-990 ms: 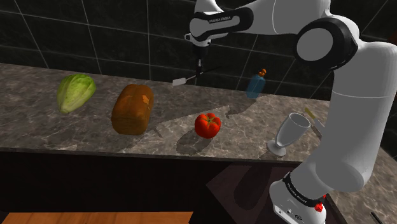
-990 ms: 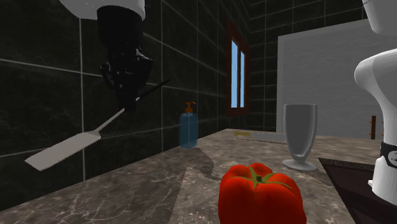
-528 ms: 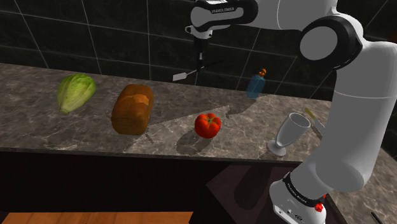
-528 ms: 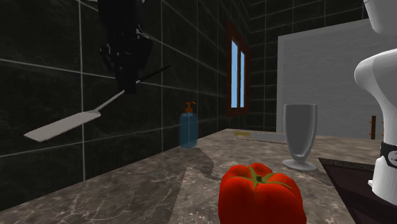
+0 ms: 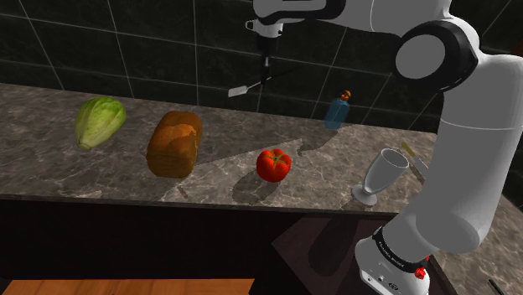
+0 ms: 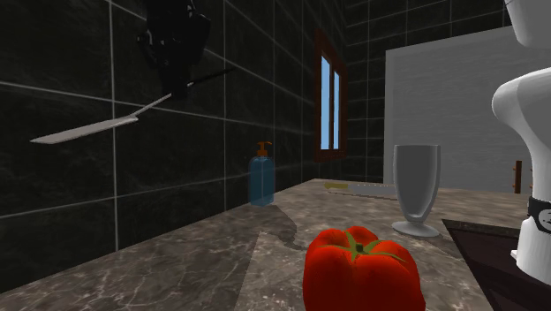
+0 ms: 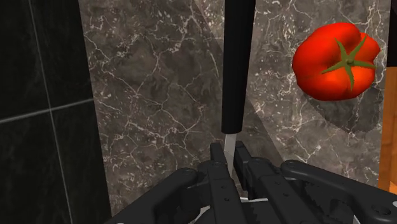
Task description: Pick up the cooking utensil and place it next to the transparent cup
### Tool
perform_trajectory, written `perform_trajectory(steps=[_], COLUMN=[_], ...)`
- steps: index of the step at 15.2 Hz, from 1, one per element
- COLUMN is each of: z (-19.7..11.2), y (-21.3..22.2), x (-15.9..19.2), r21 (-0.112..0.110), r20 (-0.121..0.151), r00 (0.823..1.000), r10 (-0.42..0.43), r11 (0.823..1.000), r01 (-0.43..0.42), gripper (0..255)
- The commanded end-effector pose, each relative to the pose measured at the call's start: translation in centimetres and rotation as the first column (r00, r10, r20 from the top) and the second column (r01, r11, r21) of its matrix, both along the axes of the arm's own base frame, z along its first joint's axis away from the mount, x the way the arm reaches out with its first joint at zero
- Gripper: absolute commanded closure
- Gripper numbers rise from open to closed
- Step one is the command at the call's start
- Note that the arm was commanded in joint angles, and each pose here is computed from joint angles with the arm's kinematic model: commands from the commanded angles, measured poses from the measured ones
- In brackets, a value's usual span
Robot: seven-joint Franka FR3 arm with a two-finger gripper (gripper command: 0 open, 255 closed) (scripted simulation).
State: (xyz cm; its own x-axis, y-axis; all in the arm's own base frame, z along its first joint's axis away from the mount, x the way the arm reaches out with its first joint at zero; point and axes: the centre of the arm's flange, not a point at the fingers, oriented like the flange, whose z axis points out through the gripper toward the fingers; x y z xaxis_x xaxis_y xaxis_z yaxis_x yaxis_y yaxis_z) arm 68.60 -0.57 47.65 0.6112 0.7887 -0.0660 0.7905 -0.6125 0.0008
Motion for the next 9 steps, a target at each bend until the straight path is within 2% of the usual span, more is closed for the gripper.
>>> perform_trajectory(steps=[1, 2, 9], z=[1.0, 1.1, 1.1], y=[0.0, 0.0, -4.9], x=[-0.1, -0.1, -7.9], r21=[0.000, 0.000, 0.000], r20=[0.000, 0.000, 0.000], r00=[1.000, 1.000, 1.000], r10=[0.000, 0.000, 0.000], r11=[1.000, 1.000, 1.000], r01=[0.000, 0.000, 0.000], gripper=[255, 255, 255])
